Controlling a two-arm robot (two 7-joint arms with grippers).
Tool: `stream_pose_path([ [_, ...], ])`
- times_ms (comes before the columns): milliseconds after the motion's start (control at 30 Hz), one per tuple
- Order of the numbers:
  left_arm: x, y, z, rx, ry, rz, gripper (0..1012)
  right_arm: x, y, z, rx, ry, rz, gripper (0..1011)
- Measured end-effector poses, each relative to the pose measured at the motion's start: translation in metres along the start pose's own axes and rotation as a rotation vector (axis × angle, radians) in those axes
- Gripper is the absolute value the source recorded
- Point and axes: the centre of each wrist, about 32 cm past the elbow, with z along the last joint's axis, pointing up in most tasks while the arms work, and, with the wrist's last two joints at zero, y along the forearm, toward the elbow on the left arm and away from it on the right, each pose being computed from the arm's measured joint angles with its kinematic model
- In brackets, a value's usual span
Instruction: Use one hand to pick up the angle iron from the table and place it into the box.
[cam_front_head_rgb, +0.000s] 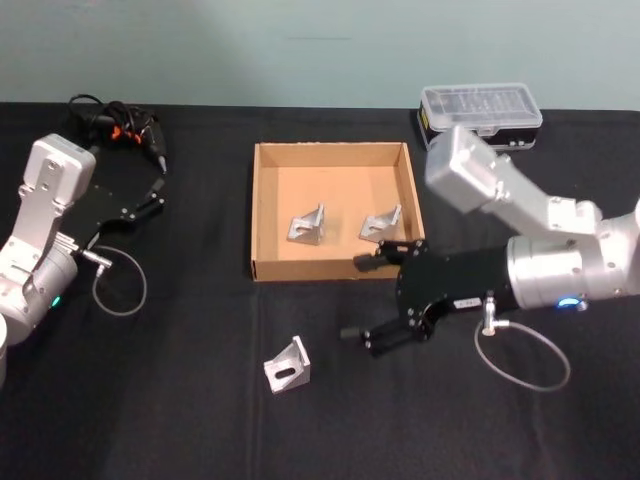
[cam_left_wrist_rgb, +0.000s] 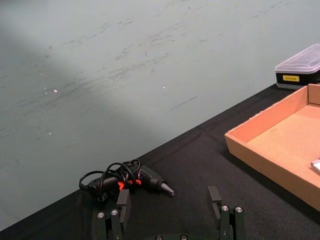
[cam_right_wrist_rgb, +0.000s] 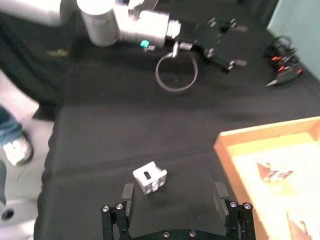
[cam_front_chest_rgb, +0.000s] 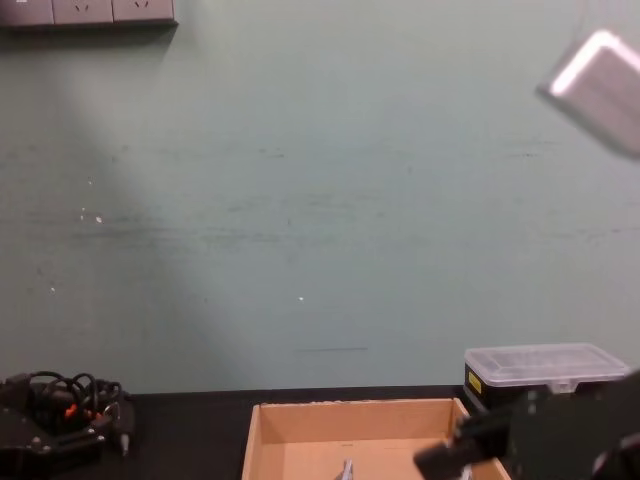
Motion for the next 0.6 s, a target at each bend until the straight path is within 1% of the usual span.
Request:
stream_pose_path([
  [133, 0.0000, 0.0000, 0.0000, 0.000, 0.000, 0.000, 1000, 0.001, 0.009, -0.004, -0.036, -0.024, 0.028, 1004],
  [167, 0.0000, 0.0000, 0.0000, 0.000, 0.000, 0.000, 1000, 0.001, 0.009, -0.004, -0.036, -0.024, 0.028, 1004],
  [233, 0.0000, 0.0000, 0.0000, 0.000, 0.000, 0.000, 1000, 0.003, 0.016, -0.005, -0.056, -0.038, 0.041, 1004],
  [267, 0.0000, 0.0000, 0.0000, 0.000, 0.000, 0.000, 1000, 0.003, 0.016, -0.005, -0.056, -0.038, 0.041, 1004],
  [433, 0.0000, 0.0000, 0.0000, 0.000, 0.000, 0.000, 1000, 0.006, 0.031, -0.008, -0.081, -0.055, 0.068, 1004],
  [467, 0.0000, 0.0000, 0.0000, 0.000, 0.000, 0.000, 1000, 0.007, 0.036, -0.008, -0.085, -0.061, 0.077, 1004],
  [500, 0.0000, 0.0000, 0.0000, 0.000, 0.000, 0.000, 1000, 0.007, 0.036, -0.008, -0.085, -0.061, 0.077, 1004],
  [600, 0.0000, 0.0000, 0.0000, 0.000, 0.000, 0.000, 1000, 0.008, 0.047, -0.008, -0.092, -0.074, 0.093, 1004],
])
